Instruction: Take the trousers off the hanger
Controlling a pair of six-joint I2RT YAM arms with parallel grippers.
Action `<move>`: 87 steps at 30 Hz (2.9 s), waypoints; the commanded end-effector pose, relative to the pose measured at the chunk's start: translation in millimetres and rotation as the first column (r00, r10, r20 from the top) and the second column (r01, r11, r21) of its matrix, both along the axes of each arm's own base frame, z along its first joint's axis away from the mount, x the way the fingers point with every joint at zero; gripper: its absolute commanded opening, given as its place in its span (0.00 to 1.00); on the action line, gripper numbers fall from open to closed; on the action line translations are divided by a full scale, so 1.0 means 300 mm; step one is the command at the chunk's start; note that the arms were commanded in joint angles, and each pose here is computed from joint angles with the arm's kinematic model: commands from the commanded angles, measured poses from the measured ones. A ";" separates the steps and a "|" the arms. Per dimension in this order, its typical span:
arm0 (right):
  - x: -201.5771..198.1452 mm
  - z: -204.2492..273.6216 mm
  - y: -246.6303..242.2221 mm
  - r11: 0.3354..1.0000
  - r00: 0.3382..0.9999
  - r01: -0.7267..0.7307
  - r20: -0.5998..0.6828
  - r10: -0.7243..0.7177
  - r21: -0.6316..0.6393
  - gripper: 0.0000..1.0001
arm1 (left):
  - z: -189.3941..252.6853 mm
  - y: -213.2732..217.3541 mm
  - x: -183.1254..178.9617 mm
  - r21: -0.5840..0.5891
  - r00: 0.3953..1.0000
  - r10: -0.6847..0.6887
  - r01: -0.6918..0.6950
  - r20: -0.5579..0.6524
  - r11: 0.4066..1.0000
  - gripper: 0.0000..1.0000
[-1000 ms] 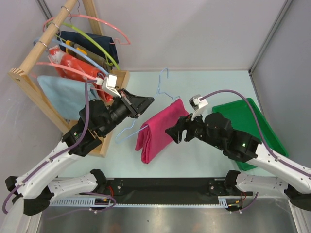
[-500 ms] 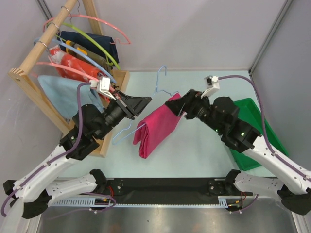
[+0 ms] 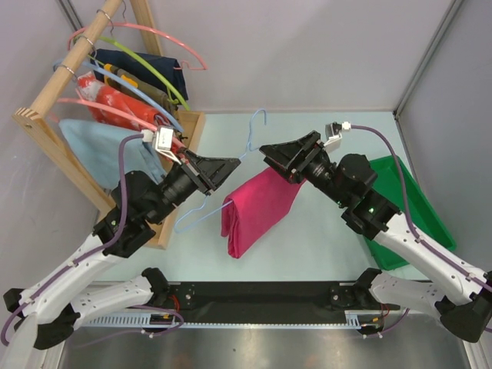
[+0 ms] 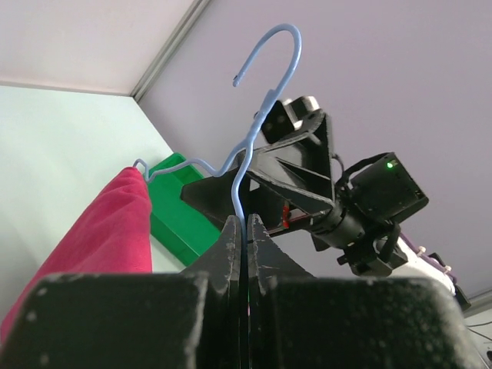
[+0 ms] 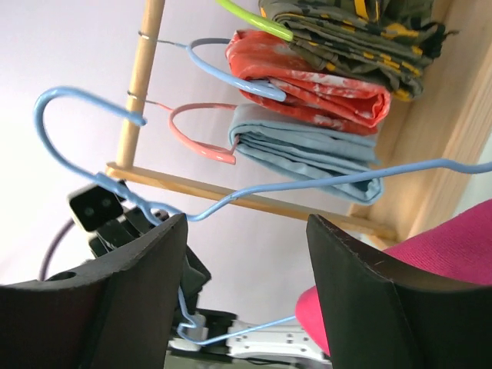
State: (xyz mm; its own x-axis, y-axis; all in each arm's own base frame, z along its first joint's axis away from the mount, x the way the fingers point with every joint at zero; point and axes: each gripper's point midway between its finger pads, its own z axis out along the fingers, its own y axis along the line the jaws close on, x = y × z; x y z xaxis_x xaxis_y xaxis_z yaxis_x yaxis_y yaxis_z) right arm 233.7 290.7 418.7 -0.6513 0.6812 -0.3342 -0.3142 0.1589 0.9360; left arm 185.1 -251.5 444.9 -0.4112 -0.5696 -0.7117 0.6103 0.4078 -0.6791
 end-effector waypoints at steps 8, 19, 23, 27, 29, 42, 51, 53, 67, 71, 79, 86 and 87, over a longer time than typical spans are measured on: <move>0.033 0.061 0.043 0.960 0.988 -0.013 -0.147 0.056 0.279 0.60 | 0.240 0.059 -0.093 -0.197 0.975 -0.028 0.073 0.221 0.978 0.01; 0.020 0.079 0.117 0.940 0.979 -0.062 -0.163 0.122 0.335 0.18 | 0.167 0.018 -0.118 -0.132 0.972 -0.111 0.140 0.207 0.981 0.00; 0.012 0.061 0.115 0.940 0.975 -0.068 -0.178 0.134 0.335 0.00 | 0.102 0.005 -0.116 -0.091 0.976 -0.129 0.147 0.174 0.985 0.08; -0.017 0.060 0.115 0.934 0.967 -0.123 -0.170 0.188 0.335 0.00 | 0.057 -0.016 -0.138 -0.044 0.971 -0.186 0.194 0.153 0.980 0.27; -0.021 0.063 0.109 0.935 0.968 -0.140 -0.154 0.198 0.326 0.00 | 0.046 -0.026 -0.152 -0.032 0.966 -0.216 0.223 0.144 0.974 0.38; -0.144 0.042 0.055 0.914 0.935 -0.343 -0.019 0.355 0.218 0.00 | -0.111 -0.129 -0.204 0.076 0.912 -0.406 0.410 -0.061 0.909 0.60; -0.222 0.059 0.018 0.896 0.910 -0.415 0.070 0.410 0.157 0.00 | -0.172 -0.195 -0.238 0.009 0.843 -0.519 0.525 -0.142 0.851 0.58; -0.233 0.066 0.015 0.892 0.905 -0.426 0.081 0.419 0.150 0.00 | -0.168 -0.208 -0.236 -0.003 0.836 -0.531 0.536 -0.135 0.844 0.57; -0.215 0.063 -0.006 0.869 0.876 -0.481 0.094 0.472 0.117 0.00 | -0.132 -0.250 -0.267 -0.095 0.766 -0.627 0.620 -0.142 0.779 0.24; -0.215 0.064 -0.005 0.868 0.875 -0.483 0.101 0.473 0.119 0.00 | -0.119 -0.263 -0.256 -0.098 0.765 -0.628 0.621 -0.141 0.778 0.07; -0.155 -0.037 -0.019 0.930 0.929 -0.363 0.052 0.367 -0.060 0.39 | -0.017 -0.231 -0.176 -0.159 0.860 -0.495 0.475 -0.126 0.866 0.00; -0.086 -0.128 -0.116 0.939 0.978 -0.128 0.115 0.173 -0.319 0.63 | 0.105 -0.179 -0.119 -0.191 0.924 -0.368 0.345 -0.103 0.919 0.00; -0.083 -0.138 -0.130 0.925 0.975 -0.101 0.148 0.165 -0.366 0.66 | 0.117 -0.171 -0.111 -0.194 0.931 -0.351 0.328 -0.101 0.925 0.00</move>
State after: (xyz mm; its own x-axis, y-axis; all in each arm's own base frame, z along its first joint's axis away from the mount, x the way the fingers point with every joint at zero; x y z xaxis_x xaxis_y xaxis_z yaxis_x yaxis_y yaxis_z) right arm 198.4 276.1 376.8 -0.7884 0.4102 -0.4584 -0.4032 0.2182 0.8887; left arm 148.7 -327.2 382.3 -0.8153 -0.2883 -0.5022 0.4685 0.1814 -0.8646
